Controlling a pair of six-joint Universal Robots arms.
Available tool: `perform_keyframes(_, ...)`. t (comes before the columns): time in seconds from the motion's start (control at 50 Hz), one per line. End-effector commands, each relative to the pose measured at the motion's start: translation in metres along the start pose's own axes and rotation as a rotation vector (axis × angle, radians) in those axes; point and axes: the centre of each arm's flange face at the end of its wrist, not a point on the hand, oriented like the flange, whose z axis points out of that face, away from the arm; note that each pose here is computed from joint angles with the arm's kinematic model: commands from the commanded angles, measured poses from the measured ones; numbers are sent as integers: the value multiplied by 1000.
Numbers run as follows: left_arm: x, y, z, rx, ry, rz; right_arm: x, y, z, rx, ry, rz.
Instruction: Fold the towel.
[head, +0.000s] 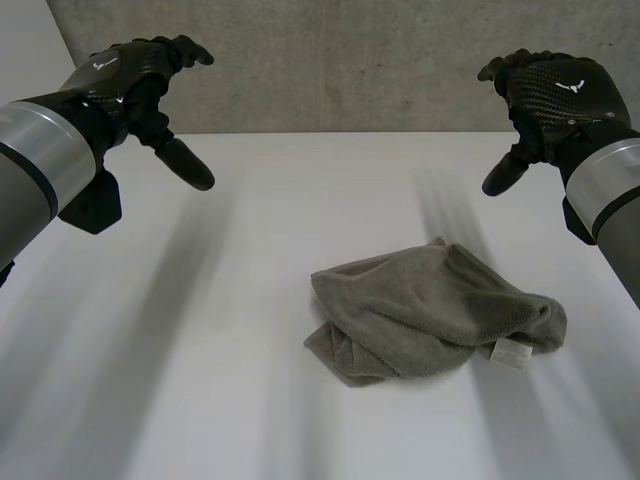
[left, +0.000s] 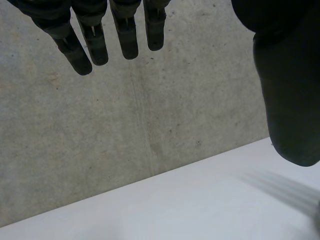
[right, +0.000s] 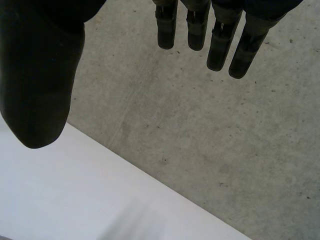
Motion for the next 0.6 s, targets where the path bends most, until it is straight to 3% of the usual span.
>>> perform_keyframes(0.02,0,3,0,-4,-1,0,2,-1,1,1,5,-2)
perform_keyframes(0.14,4,11,10,20,36,3,-9,5,1,-9,-84,-46)
perform_keyframes(0.24,20,50,31,-30,90,6,-34,50,11,-135,-334,-147)
perform_keyframes(0.3,34,84,40,-111,130,19,-37,60,13,-176,-357,-160)
perform_keyframes(0.38,44,116,48,-186,161,68,-45,103,22,-347,-395,-164)
perform_keyframes(0.46,55,161,52,-286,209,185,-51,143,30,-477,-419,-146)
perform_keyframes(0.6,71,200,47,-368,290,274,-48,155,42,-497,-366,-163)
